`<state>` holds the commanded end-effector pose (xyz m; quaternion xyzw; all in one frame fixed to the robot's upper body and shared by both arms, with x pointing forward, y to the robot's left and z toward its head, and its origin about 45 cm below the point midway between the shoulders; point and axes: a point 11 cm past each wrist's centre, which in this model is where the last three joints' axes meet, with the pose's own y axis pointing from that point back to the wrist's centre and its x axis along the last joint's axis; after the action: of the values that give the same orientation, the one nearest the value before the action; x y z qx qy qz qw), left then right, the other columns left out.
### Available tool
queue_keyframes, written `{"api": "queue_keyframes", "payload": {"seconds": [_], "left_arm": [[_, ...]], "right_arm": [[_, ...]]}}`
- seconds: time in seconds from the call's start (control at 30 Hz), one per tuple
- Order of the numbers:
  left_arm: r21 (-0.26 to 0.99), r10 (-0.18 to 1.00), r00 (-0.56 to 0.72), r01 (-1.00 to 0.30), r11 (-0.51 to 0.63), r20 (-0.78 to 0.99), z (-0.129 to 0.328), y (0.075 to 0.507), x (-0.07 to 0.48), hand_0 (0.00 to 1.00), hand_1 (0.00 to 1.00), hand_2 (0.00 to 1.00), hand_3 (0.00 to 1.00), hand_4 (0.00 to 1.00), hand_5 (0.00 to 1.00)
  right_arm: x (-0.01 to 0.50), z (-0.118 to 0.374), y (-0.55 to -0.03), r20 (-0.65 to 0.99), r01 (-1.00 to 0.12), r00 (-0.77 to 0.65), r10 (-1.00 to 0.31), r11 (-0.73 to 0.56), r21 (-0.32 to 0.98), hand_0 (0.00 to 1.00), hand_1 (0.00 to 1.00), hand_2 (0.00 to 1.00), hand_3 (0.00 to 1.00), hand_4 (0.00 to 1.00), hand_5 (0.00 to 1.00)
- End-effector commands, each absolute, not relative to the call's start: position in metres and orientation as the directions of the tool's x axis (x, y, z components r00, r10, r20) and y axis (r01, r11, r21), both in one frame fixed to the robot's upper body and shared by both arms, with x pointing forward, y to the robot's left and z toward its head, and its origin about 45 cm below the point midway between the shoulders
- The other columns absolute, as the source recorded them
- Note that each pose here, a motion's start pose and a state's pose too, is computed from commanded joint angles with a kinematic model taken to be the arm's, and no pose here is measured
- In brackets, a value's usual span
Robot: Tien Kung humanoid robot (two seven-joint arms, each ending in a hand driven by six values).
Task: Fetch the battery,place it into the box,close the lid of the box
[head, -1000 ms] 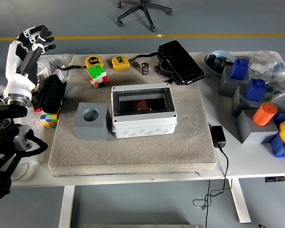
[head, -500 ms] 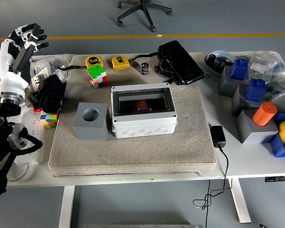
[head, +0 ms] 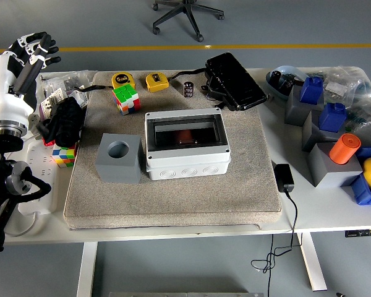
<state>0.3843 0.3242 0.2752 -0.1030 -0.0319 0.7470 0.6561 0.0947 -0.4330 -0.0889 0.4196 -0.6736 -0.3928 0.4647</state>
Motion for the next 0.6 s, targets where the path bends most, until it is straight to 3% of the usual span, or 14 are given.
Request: {"api": "queue_keyframes", "payload": {"seconds": [0.6], "left_arm": [[-0.169,0.989,-0.118,-0.977,-0.132,-0.088,0.269,0.326,0.379,0.518,0.605,0.569,0.576,0.881,0.405]], "right_arm": [[0.086,-0.092,-0.43,0.313,-0.174,-0.17,-0.934,0.341,0.924,0.607,0.635,0.604,0.562,0.904,0.464]]}}
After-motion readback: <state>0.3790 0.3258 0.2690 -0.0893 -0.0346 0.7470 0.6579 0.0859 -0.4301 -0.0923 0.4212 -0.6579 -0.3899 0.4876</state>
